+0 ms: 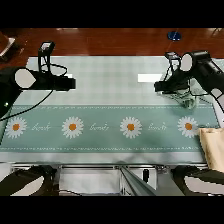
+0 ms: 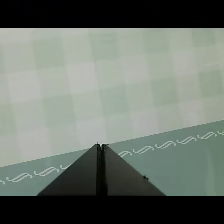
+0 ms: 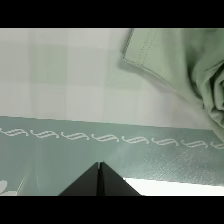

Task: Fold the shirts.

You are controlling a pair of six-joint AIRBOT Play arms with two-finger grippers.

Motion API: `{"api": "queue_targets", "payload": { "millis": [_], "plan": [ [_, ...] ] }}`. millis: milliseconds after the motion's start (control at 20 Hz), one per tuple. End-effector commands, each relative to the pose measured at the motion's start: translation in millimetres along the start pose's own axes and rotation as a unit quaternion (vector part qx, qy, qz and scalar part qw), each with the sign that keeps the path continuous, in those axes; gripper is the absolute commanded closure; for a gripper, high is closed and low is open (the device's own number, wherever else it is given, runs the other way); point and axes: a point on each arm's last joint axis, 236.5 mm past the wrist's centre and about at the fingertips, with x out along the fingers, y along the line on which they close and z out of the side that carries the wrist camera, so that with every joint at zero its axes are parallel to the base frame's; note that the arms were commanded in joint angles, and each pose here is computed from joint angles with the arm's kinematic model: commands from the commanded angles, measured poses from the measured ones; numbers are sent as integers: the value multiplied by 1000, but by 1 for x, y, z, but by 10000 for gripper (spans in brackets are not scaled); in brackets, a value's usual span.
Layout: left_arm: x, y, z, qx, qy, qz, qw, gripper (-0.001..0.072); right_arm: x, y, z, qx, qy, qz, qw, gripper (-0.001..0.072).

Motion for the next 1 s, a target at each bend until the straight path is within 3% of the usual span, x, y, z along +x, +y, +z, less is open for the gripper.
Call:
{"api": "queue_targets", "payload": {
  "millis": [0, 750, 950],
  "plan": [
    [0, 0, 0, 0, 0, 0, 1000, 692, 0, 0, 0, 0, 0, 0, 1000, 695],
    [0, 0, 0, 0, 0, 0, 1000, 692, 0, 1, 0, 1, 0, 2, 1000, 695],
    [2, 1, 13, 0, -26, 0, 1000, 692, -2, -6, 25, -10, -53, -14, 998, 695]
  ]
}}
